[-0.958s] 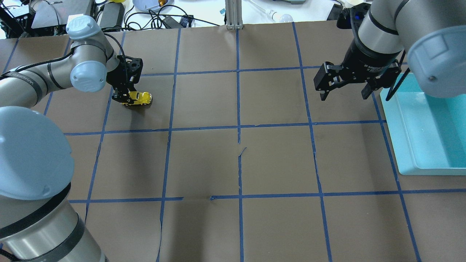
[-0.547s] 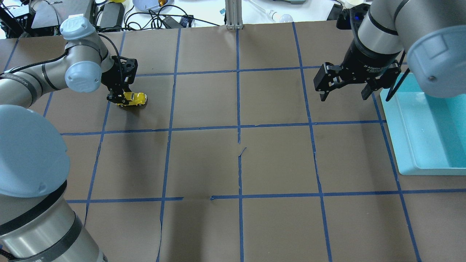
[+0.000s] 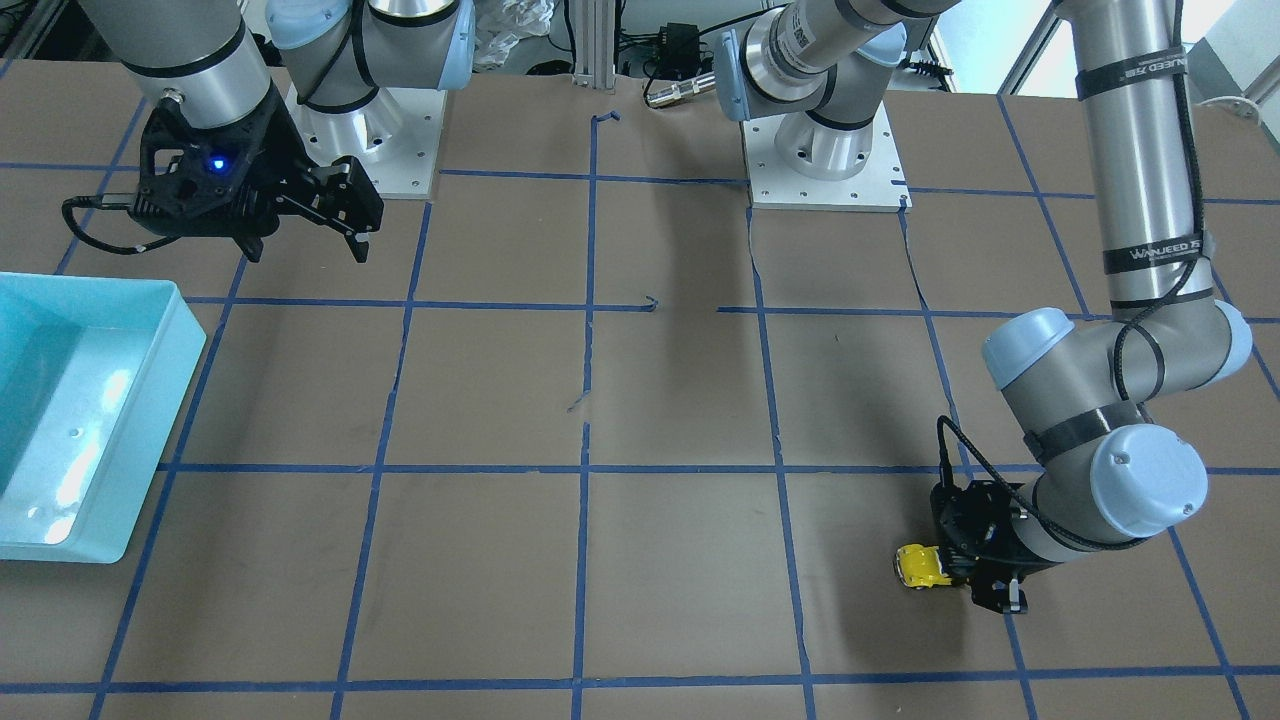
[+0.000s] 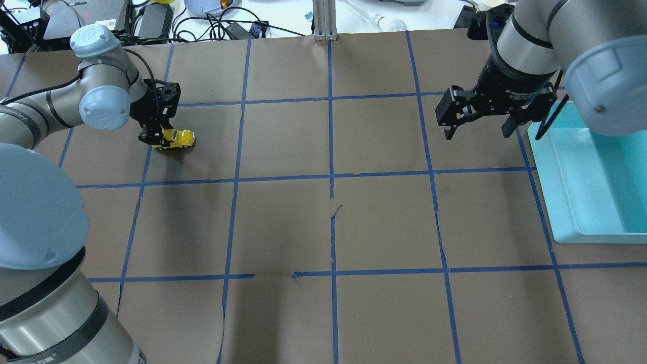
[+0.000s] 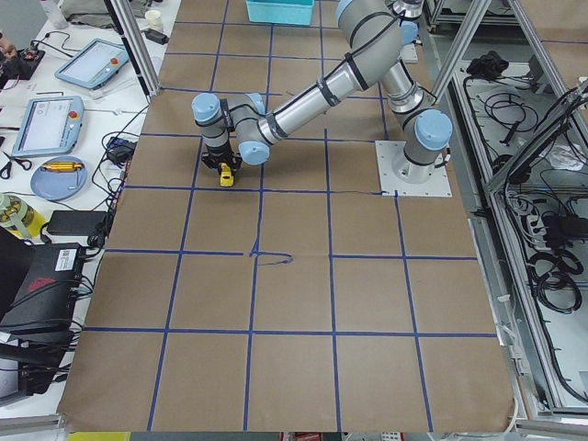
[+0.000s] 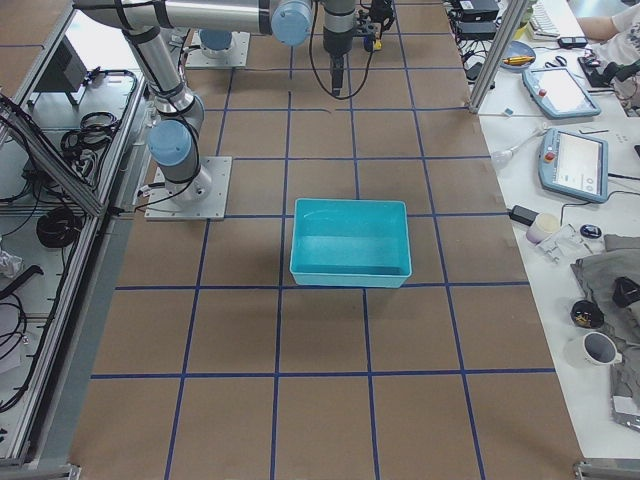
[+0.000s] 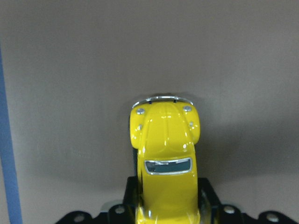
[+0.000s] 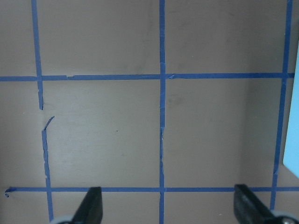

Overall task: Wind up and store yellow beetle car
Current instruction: 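Hold the car with the left gripper and wind it back and forth, then open the left gripper to release the car, which rolls toward the bin, then raise the left gripper away while the right gripper moves above the car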

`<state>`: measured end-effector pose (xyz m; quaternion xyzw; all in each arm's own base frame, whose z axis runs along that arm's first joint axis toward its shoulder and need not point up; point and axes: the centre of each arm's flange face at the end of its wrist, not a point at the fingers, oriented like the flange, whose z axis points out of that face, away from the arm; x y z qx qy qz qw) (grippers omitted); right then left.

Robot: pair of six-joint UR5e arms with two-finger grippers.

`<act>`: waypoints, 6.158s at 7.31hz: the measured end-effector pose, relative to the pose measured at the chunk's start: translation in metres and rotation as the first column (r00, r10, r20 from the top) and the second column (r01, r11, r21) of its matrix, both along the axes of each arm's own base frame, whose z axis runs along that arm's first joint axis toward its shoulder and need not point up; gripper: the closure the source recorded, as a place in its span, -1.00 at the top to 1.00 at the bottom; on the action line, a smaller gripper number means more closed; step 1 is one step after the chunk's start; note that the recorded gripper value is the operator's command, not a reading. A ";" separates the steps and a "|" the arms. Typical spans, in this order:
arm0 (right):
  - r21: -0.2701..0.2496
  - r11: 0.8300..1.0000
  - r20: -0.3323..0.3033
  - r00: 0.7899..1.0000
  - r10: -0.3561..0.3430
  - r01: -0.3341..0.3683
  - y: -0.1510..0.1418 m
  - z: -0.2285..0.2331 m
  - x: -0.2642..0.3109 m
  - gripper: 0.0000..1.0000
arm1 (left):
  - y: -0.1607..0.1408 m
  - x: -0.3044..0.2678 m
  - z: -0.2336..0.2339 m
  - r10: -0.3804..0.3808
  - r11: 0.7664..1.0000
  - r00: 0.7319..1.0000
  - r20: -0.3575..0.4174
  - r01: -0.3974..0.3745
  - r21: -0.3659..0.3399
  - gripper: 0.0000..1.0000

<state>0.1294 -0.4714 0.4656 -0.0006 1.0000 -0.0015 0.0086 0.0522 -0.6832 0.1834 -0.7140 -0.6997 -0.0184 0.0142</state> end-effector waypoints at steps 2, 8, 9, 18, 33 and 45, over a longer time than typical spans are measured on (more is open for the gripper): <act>-0.002 1.000 0.001 1.000 0.000 0.000 0.000 0.000 0.000 1.00 | 0.001 0.012 0.000 0.009 1.000 1.000 0.000 -0.009 -0.001 -1.00; 0.001 1.000 0.002 1.000 0.000 0.000 0.001 0.000 0.001 1.00 | 0.002 0.035 0.000 -0.001 1.000 1.000 0.015 0.001 0.003 -1.00; 0.002 1.000 0.002 1.000 0.000 0.000 0.001 0.000 0.001 1.00 | 0.002 0.036 0.000 -0.005 1.000 1.000 0.021 0.005 0.004 -1.00; 0.008 1.000 -0.001 1.000 0.009 -0.009 0.000 -0.001 0.000 1.00 | 0.001 0.042 0.001 -0.046 0.999 0.998 0.048 0.045 0.003 -1.00; -0.032 0.999 0.003 1.000 -0.005 0.005 -0.005 0.004 -0.004 1.00 | 0.003 0.064 0.008 -0.010 1.000 0.999 0.051 0.010 -0.006 0.87; -0.067 0.991 -0.005 0.993 0.116 -0.116 -0.024 -0.007 -0.013 1.00 | 0.114 -0.110 0.285 0.956 0.254 0.250 -0.151 -0.967 0.009 1.00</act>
